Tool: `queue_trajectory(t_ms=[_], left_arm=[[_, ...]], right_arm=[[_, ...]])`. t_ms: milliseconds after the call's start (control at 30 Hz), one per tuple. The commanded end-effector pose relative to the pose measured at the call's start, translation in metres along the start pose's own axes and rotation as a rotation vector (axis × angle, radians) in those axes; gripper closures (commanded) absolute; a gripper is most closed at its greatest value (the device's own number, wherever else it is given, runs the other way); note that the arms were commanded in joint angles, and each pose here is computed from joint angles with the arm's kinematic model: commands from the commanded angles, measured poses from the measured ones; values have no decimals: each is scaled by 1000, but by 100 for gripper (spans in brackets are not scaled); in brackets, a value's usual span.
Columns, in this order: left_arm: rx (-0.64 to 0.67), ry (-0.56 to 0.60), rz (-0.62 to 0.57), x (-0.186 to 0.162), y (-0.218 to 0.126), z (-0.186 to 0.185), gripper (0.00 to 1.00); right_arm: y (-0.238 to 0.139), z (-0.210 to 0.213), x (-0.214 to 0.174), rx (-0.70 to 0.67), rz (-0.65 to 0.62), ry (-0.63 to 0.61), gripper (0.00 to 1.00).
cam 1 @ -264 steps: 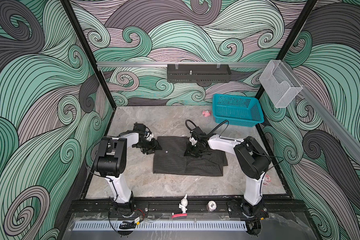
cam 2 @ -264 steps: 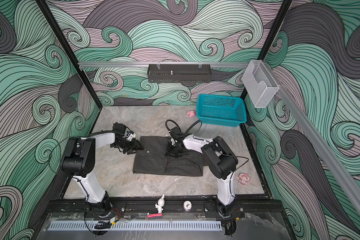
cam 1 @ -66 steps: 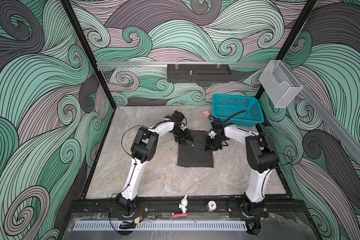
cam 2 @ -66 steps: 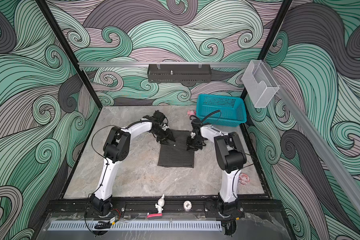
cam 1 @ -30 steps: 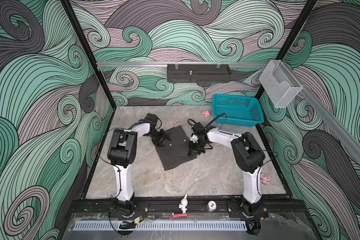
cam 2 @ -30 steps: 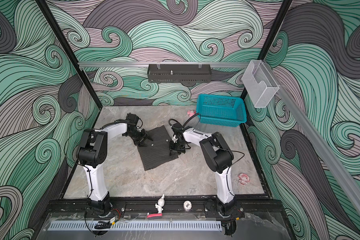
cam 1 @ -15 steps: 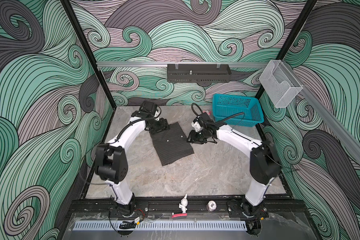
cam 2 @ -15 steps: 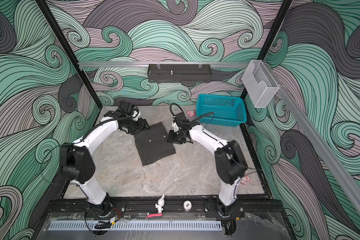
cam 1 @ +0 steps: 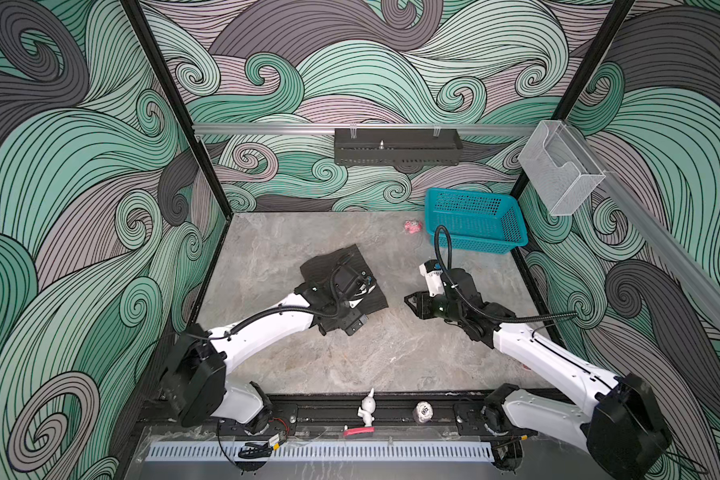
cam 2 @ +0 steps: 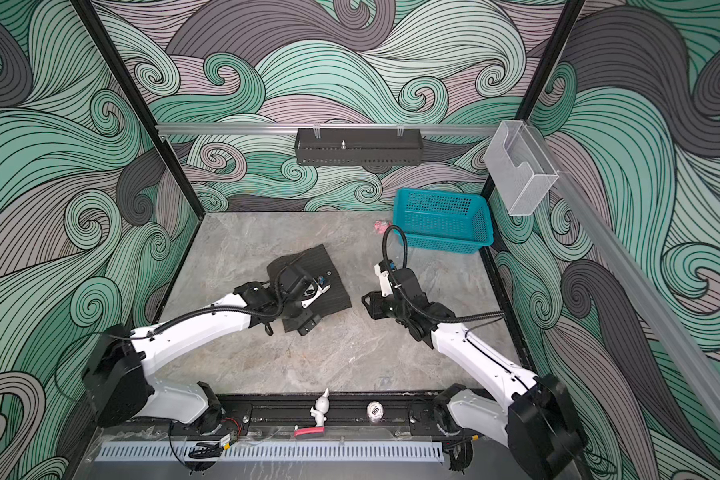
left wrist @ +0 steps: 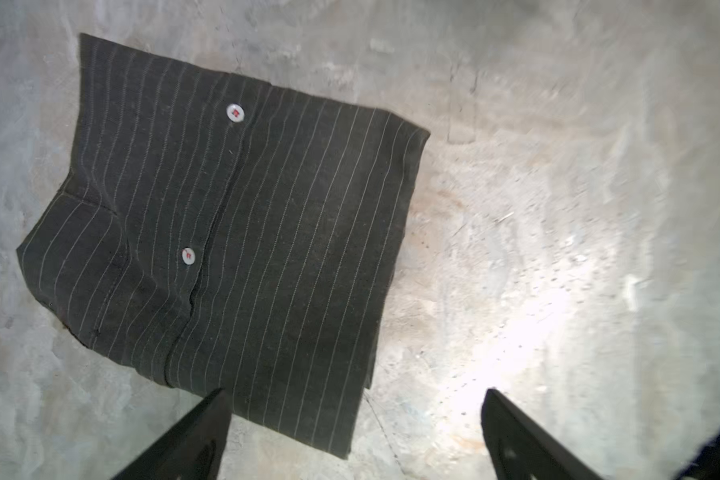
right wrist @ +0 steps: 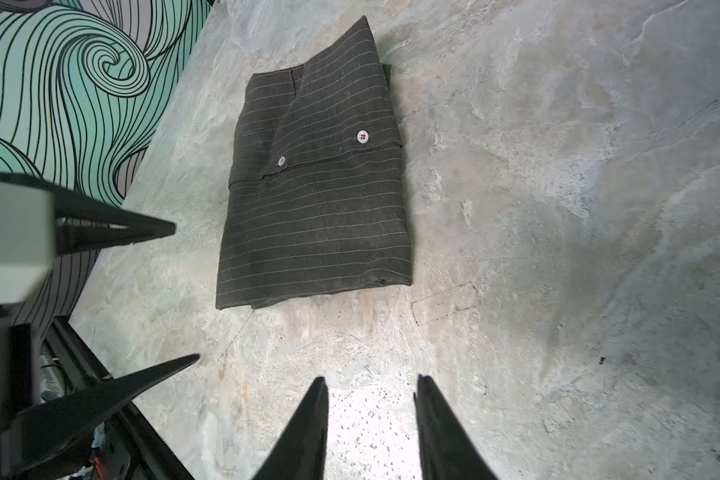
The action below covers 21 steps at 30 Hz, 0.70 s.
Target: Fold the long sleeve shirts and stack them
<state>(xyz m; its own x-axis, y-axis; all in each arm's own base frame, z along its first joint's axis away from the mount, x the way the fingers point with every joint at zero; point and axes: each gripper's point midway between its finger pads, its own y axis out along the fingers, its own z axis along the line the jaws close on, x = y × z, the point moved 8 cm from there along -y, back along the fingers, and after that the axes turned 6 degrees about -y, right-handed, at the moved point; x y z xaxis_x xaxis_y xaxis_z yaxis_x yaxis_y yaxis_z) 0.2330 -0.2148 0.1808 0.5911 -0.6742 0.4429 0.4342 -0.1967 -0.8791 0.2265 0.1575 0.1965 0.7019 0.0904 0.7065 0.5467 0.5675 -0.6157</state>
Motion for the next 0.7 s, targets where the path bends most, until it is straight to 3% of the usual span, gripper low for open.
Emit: queue_trajectory(t_ms=[0, 133, 433, 667], left_arm=[[110, 68, 111, 6, 19, 0, 1], [159, 146, 182, 5, 45, -15, 1], [395, 166, 255, 3, 93, -7, 1], [413, 194, 340, -3, 126, 8, 2]], right_arm=[[-14, 2, 10, 24, -113, -30, 68], [-24, -7, 6, -2, -123, -21, 68], [-28, -15, 2, 12, -119, -12, 67], [-28, -20, 2, 6, -117, -10, 66]])
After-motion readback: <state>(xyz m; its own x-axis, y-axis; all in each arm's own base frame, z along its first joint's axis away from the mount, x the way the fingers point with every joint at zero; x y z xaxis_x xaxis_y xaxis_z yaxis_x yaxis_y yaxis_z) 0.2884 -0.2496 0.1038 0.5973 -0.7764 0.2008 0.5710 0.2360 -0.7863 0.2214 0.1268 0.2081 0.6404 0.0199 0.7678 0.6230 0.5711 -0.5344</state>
